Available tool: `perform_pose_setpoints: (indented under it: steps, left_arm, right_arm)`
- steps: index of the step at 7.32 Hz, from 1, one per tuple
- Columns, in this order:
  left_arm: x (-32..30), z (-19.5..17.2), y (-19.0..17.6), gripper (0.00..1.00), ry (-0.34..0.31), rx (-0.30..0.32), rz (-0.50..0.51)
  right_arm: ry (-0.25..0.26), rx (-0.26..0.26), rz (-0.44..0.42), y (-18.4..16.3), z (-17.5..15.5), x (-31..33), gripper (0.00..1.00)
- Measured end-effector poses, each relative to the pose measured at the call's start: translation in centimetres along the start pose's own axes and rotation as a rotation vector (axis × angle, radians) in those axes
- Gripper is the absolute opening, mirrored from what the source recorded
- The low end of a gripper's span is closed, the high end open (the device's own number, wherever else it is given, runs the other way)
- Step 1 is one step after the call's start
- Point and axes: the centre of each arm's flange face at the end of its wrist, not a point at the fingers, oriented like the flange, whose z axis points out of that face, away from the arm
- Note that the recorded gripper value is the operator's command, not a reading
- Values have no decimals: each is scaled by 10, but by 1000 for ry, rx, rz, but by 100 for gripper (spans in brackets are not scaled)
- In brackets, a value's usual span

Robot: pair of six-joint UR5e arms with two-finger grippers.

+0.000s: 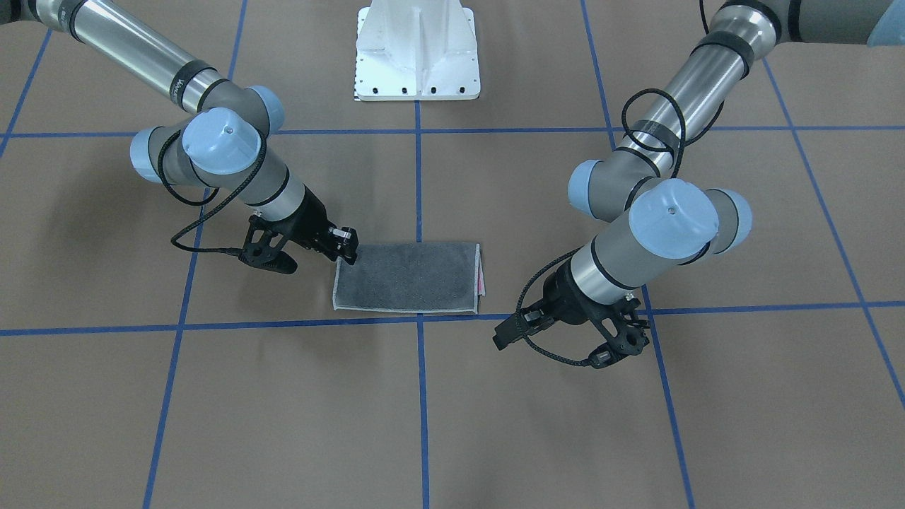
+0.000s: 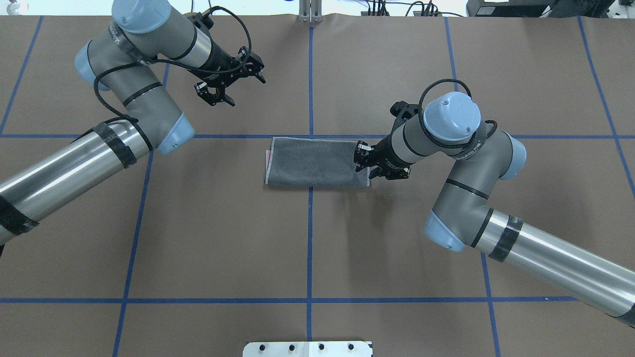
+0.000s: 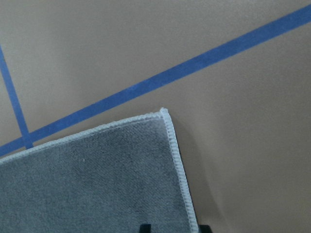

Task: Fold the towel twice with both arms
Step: 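Grasp the grey strip's end nearest the right arm with the right gripper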

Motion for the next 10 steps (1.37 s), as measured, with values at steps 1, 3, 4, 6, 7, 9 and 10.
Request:
perform_pose_setpoints:
  steps: [1,3,4,6,7,9,10]
  left_arm:
    - [0,0,0,100,0,0,0]
    - [0,1,1,100,1,0,1]
    - [0,2,2,100,1,-1,2]
    - [0,4,4,100,-2,-4,2]
    - [0,4,4,100,-2,-4,1]
    - [1,4,5,100,-2,-5,0]
    - [1,4,5,100,-3,-4,0]
  right_arm:
    - [2,1,1,-1,1,1,38]
    - [5,1,4,-2,3,2,38]
    - [6,2,5,-2,4,3,36]
    - [6,2,8,-2,4,3,5]
    - [5,2,8,-2,4,3,0]
    - [3,2,8,-2,3,2,0]
    - [-1,2,7,-2,2,1,0]
